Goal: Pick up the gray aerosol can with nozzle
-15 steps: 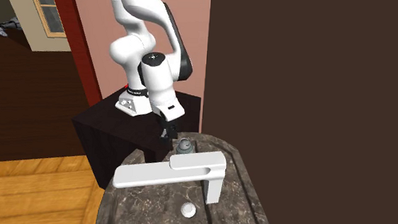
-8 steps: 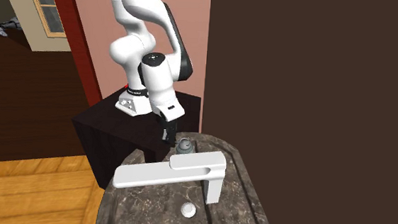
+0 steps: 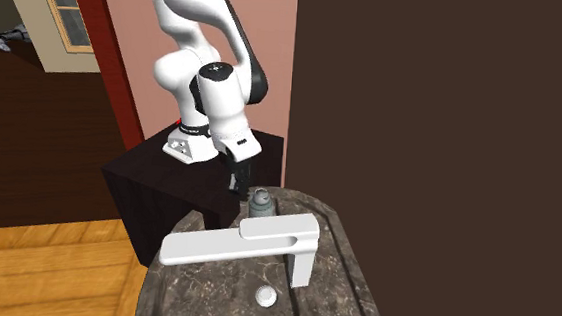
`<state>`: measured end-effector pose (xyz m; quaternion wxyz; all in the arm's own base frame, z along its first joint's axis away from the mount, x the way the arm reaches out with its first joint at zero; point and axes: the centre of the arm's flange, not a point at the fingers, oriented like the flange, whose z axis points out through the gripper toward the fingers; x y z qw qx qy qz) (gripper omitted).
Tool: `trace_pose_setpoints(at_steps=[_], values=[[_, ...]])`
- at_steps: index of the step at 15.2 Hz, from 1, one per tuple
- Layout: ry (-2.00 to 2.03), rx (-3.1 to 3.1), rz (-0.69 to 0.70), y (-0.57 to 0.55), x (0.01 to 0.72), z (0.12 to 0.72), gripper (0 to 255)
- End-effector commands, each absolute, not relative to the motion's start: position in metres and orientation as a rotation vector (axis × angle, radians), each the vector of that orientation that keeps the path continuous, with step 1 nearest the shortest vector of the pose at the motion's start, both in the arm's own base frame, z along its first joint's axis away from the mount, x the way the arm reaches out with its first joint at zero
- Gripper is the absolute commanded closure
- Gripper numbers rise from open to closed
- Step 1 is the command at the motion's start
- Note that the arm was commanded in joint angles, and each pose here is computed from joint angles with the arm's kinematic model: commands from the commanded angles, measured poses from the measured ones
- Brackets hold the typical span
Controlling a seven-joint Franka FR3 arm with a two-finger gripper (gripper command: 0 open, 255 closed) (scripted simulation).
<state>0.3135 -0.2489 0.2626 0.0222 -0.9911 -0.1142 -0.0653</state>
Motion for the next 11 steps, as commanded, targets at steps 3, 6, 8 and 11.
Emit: trace_pose_setpoints(at_steps=[3,6,8,11], values=[[-0.354,-3.072,-0.201,-0.25,0.313,0.284,255],[-0.354,-3.072,-0.201,-0.25,0.313,0.3,255],[-0.354,-3.072,-0.201,-0.25,0.313,0.311,255],[-0.354,-3.072,-0.201,-0.25,0.313,0.317,255]])
